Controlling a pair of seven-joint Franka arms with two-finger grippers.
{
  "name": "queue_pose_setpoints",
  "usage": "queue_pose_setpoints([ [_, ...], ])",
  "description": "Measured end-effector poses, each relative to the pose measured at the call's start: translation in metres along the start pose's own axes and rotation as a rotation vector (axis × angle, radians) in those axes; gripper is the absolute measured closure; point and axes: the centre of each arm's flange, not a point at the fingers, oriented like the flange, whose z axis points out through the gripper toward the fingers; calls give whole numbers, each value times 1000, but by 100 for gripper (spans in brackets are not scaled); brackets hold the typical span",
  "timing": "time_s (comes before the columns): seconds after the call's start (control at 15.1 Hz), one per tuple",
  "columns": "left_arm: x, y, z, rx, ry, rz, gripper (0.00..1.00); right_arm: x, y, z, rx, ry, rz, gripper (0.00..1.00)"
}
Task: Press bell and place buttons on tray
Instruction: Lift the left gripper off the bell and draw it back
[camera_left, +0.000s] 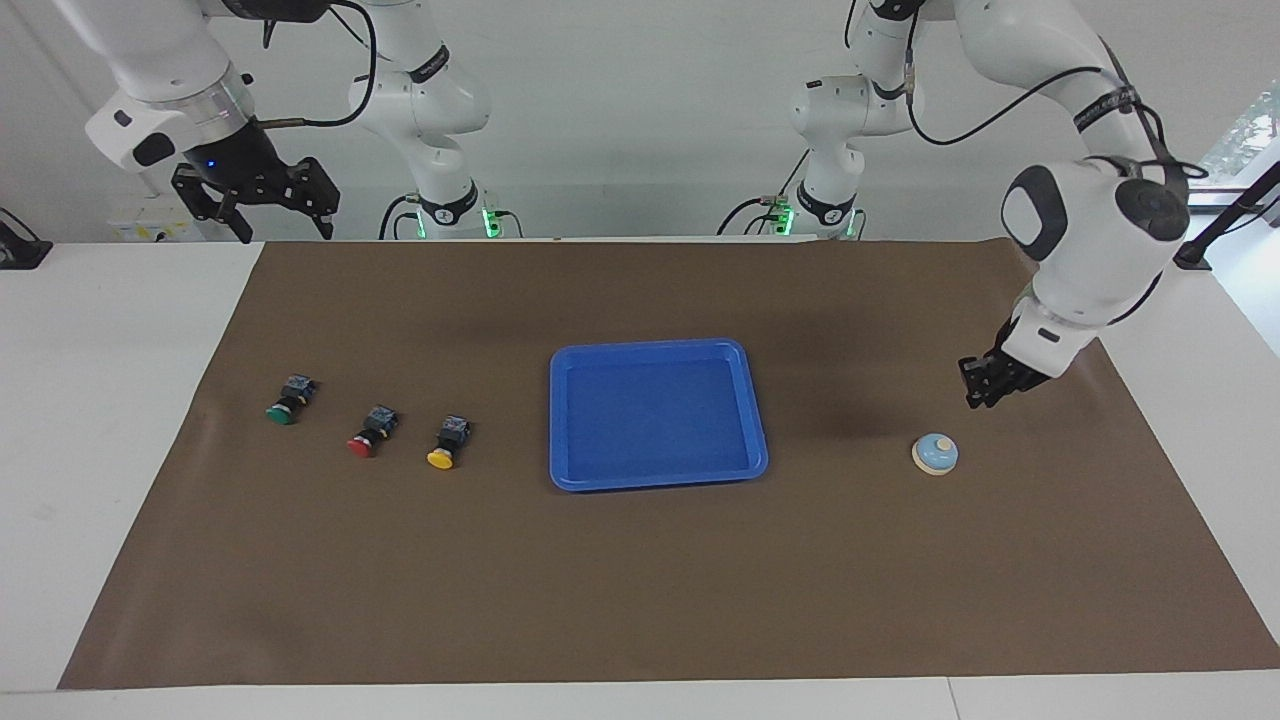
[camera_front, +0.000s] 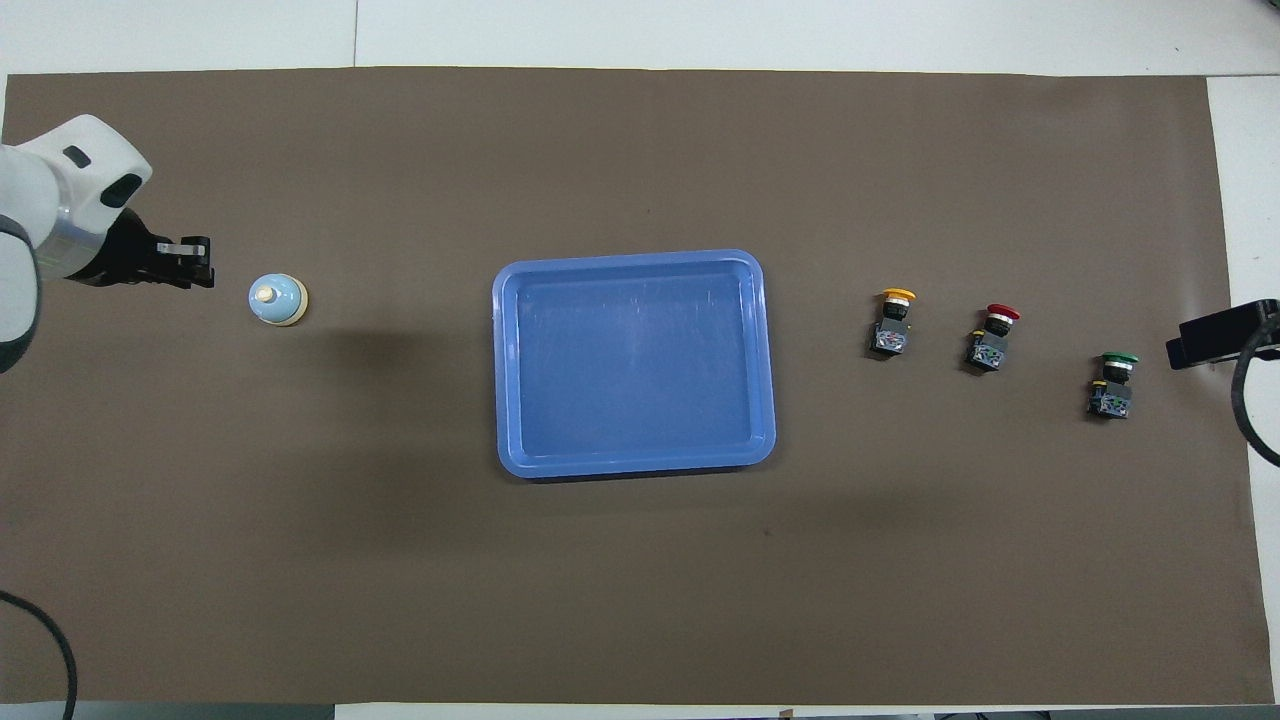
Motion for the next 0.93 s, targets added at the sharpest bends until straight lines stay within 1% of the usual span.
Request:
queue_pose_setpoints([
  [0.07,-8,1,-21,0,16,2,50,-2,2,1,2,-11,5,0],
  [0.27,-34,7,-71,-2,31,12,19,-5,8,2,5,-29,16,0],
  [0.33,-41,9,-83,-3,32,16,8,-7,8,2,6,-37,16,0],
  [0.4,-48,11,-93,-3,21,19,0,-8,7,2,7,-44,15,0],
  [0.53,-58,14,-108,-3,-17,24,0,-9,6,2,7,-47,14,0],
  [0.66,-60,14,-114,-3,-27,25,0,-11,6,0,7,-43,14,0],
  [0.93,-59,15,-110,-4,-40,26,0,-17,6,-7,7,-32,15,0],
])
